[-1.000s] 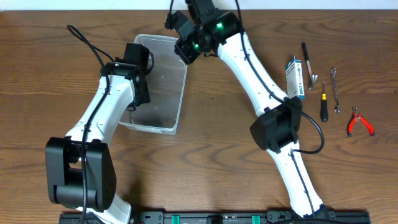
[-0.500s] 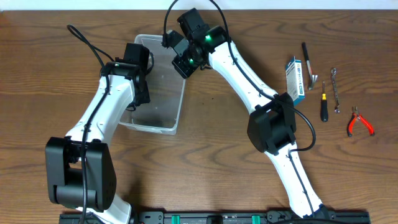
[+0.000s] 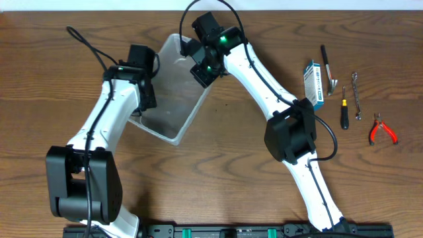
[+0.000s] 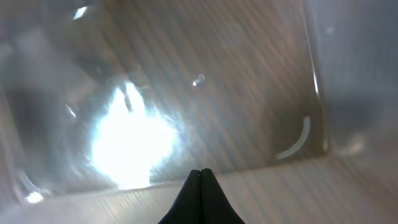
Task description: Pack container
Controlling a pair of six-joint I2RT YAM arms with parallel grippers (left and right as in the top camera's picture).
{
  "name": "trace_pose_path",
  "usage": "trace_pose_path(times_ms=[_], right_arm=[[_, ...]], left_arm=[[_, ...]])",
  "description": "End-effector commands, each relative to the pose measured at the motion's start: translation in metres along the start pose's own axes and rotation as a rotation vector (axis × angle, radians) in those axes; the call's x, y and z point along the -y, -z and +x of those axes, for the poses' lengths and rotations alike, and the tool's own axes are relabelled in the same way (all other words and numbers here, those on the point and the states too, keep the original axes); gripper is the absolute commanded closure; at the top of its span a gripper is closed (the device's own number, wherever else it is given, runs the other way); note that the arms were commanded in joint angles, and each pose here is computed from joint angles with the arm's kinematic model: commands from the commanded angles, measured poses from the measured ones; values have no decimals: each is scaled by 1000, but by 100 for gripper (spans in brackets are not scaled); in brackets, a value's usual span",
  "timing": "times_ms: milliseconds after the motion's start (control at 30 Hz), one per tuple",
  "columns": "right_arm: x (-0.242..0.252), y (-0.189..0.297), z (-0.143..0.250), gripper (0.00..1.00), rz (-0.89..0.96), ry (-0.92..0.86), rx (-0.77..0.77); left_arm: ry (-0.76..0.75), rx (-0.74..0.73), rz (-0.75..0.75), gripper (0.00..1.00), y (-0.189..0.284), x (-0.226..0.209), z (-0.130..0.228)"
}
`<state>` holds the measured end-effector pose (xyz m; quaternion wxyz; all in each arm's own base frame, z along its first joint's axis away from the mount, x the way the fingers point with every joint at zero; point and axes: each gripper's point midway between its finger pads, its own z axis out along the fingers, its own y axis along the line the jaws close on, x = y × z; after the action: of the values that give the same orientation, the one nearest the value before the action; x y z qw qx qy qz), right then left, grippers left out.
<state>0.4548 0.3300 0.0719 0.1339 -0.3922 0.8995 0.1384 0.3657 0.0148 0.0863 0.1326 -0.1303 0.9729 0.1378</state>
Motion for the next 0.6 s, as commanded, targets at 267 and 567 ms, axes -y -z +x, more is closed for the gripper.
trace_pose_path(times_ms=[267,567], right_arm=[[34,63,15,99,141,-122,-19],[43,91,40,99,184,-187,-84]], left_arm=[[38,29,-24,94,-3,-18,-11],[53,51,71,94,-2,-1,-19]])
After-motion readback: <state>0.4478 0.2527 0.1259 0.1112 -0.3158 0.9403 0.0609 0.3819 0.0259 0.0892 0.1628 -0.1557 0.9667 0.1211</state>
